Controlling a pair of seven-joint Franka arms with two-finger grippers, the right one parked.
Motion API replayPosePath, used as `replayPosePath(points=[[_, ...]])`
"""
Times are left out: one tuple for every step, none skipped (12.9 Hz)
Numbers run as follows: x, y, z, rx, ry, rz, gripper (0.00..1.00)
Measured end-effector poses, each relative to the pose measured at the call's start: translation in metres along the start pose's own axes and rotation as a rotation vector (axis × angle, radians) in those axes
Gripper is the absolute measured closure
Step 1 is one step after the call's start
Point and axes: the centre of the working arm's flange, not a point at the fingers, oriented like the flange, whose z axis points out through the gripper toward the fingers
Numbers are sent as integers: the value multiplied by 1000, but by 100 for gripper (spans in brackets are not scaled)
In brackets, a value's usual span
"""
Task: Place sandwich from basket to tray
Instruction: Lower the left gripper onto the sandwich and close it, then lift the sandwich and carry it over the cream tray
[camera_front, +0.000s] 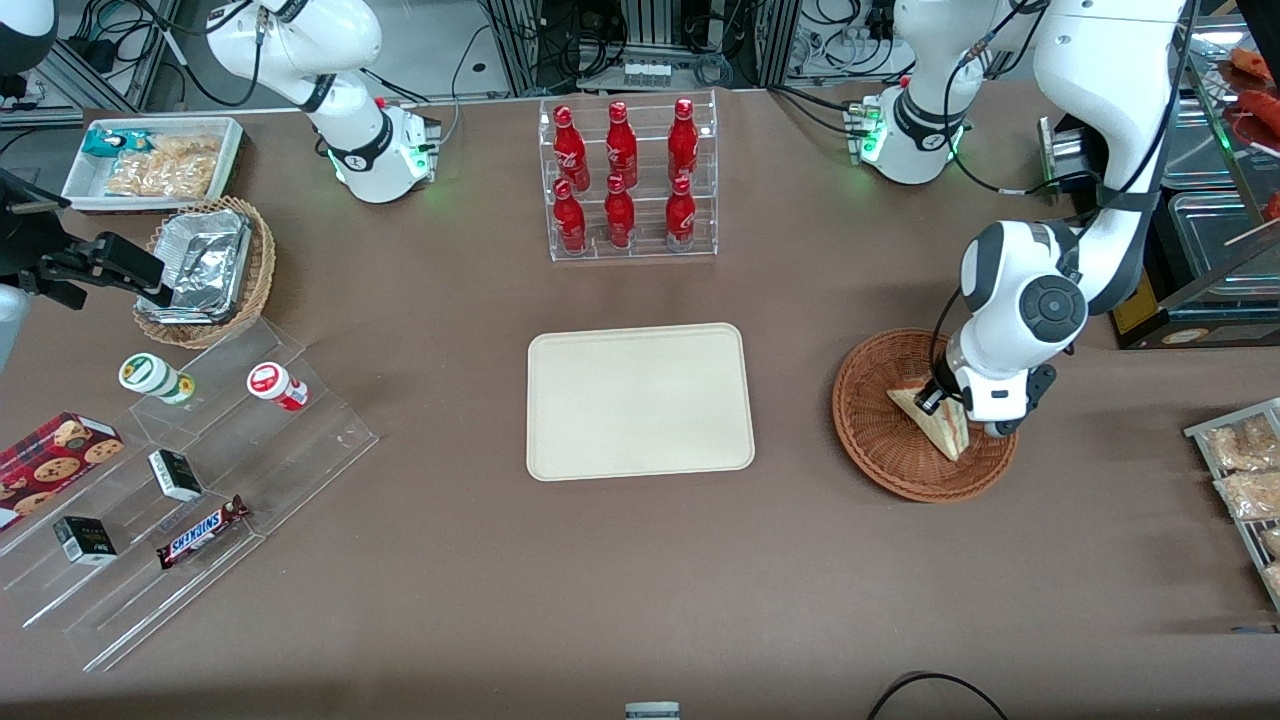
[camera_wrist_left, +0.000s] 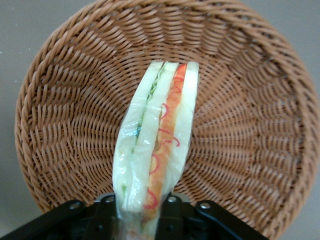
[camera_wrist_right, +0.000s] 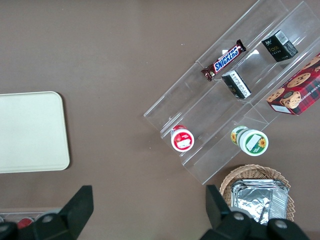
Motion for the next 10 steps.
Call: replayPosePath(points=[[1, 6, -9, 12, -8, 20, 78], [-1, 13, -20, 26, -17, 60, 78], [-6, 21, -29, 40, -26, 121, 78], [-14, 29, -36, 48, -31, 194, 78], [-26, 38, -40, 54, -34, 272, 78], [-41, 48, -43, 58, -36, 353, 78], [-60, 60, -45, 62, -36, 429, 81], [-84, 73, -46, 64, -32, 491, 85], [-109, 87, -47, 63, -26, 539, 85], [-134, 102, -47, 61, -19, 571, 85]])
